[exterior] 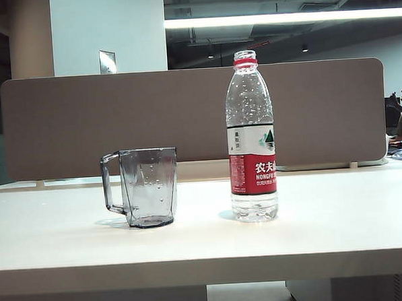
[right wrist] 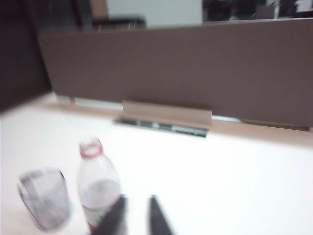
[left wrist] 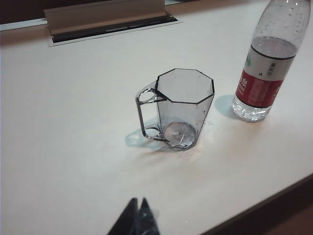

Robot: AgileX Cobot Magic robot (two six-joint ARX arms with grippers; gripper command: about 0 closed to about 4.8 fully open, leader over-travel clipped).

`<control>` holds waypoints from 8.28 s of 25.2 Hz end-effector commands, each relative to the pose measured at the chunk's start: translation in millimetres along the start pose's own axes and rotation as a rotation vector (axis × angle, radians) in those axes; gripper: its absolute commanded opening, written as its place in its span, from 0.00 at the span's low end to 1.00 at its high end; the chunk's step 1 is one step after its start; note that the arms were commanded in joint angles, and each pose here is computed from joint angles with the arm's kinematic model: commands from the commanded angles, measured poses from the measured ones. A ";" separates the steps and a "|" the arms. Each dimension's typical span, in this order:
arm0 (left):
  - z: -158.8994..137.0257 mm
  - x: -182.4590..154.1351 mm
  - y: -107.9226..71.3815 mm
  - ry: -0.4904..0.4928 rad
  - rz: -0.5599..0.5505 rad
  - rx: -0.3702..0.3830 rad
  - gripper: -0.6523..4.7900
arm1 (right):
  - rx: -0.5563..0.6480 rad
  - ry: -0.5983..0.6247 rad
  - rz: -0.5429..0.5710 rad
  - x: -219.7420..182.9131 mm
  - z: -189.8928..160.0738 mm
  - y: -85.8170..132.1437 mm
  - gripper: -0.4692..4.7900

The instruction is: Pick up the mineral water bottle on the table and pour a little water into the mug.

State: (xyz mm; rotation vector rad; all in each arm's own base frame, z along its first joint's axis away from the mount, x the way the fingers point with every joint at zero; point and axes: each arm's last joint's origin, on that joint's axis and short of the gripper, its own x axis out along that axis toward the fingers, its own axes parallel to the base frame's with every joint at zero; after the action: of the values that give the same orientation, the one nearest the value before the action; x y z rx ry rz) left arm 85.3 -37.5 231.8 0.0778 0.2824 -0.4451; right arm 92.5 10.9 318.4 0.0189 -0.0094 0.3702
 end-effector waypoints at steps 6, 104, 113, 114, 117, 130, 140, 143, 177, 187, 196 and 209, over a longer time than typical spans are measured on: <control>2.4 -1.0 0.0 -0.015 -0.002 0.001 0.11 | -0.059 0.241 -0.034 59.2 -23.5 -4.9 0.40; 2.2 -0.9 0.1 -0.014 -0.001 0.001 0.11 | -0.916 0.518 0.120 268.8 -78.9 72.5 0.49; 2.2 -0.9 0.1 -0.014 -0.001 0.000 0.11 | -1.268 0.563 0.086 270.8 -71.1 69.8 0.53; 2.2 -0.9 0.1 -0.014 -0.001 0.001 0.11 | -1.286 0.565 0.086 270.7 -71.1 70.4 0.53; 2.2 -0.9 0.1 -0.014 -0.001 0.001 0.11 | -1.382 0.541 0.115 270.8 -69.6 75.8 0.53; 2.2 -0.9 0.0 -0.014 -0.002 0.000 0.11 | -1.619 0.349 0.029 278.9 -45.7 82.2 0.53; 2.2 -0.9 0.0 -0.014 -0.002 0.001 0.11 | -1.641 0.309 0.015 283.8 -33.9 83.0 0.53; 2.2 -0.9 0.0 -0.014 -0.002 0.001 0.11 | -1.642 0.308 0.017 283.8 -34.0 83.0 0.53; 2.2 -0.9 0.1 -0.014 -0.001 0.000 0.11 | -1.229 0.361 0.026 281.5 -43.3 83.1 0.53; 2.2 -0.9 0.1 -0.014 -0.001 0.001 0.11 | -0.346 0.285 0.114 277.1 -60.9 87.0 0.50; 2.3 -1.1 0.0 -0.015 -0.002 0.001 0.11 | 0.000 0.103 0.104 238.7 -133.3 78.5 0.49; 2.3 -1.1 0.1 -0.015 -0.001 0.001 0.11 | 0.077 0.176 0.117 242.2 -181.5 82.3 0.49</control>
State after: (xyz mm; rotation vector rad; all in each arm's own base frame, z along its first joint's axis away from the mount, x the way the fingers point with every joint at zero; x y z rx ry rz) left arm 85.0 -37.4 231.9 0.0775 0.2809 -0.4451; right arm 288.8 177.9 136.8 0.0471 0.2120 0.4801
